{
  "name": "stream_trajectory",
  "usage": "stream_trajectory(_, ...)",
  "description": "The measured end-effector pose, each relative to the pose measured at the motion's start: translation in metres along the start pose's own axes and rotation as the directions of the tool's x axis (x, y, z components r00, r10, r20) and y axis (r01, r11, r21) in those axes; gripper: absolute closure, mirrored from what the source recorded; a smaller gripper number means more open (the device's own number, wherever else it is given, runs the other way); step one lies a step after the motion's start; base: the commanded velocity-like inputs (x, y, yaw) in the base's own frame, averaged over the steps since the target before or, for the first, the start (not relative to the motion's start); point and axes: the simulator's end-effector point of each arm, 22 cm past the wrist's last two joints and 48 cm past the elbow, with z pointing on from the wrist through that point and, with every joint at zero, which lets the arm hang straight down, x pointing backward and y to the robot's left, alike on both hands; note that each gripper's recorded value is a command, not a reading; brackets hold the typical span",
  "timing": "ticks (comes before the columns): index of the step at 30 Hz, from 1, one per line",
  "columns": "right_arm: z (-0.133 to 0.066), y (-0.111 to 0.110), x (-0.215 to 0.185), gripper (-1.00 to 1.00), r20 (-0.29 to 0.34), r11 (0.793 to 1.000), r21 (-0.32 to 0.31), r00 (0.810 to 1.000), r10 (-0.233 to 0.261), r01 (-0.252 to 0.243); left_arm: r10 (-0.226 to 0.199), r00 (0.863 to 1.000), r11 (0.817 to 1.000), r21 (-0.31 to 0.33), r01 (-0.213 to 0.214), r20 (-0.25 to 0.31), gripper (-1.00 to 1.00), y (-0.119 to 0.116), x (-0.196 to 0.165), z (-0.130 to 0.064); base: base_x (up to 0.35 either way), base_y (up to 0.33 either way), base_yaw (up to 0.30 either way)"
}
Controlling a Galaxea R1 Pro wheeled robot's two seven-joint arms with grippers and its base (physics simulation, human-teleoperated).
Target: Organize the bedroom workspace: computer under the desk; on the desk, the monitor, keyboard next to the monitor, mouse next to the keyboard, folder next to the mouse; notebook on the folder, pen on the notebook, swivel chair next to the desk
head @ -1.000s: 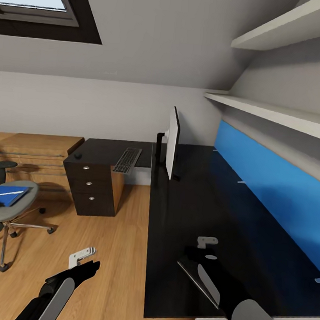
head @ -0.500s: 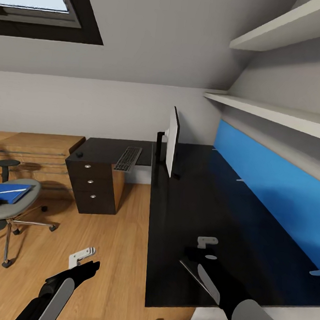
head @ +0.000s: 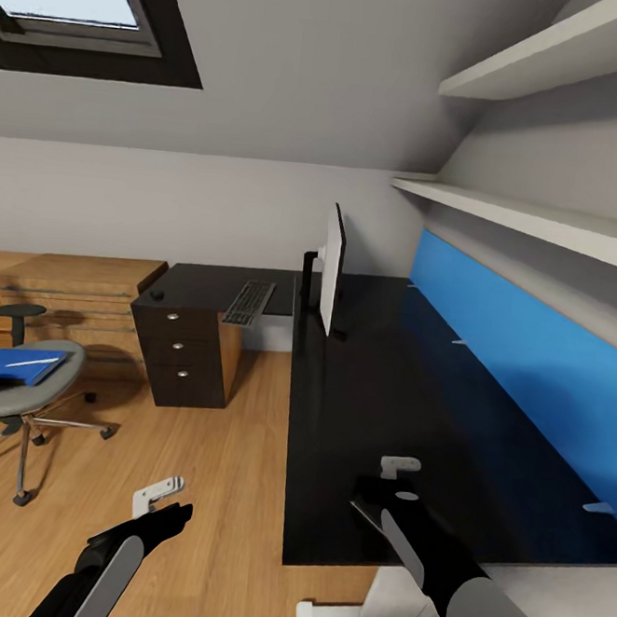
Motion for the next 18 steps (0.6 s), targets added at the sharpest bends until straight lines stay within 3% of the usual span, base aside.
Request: stream_trajectory(18, 0.0000, 0.0000, -0.0001, -1.00, 0.000, 1.000, 0.000, 1.000, -0.001, 0.001, 0.000, 1.000, 1.000, 0.000, 0.000, -0.004, -1.00, -0.0004, 0.0019, 0.0004, -0.106, 0.000, 0.000)
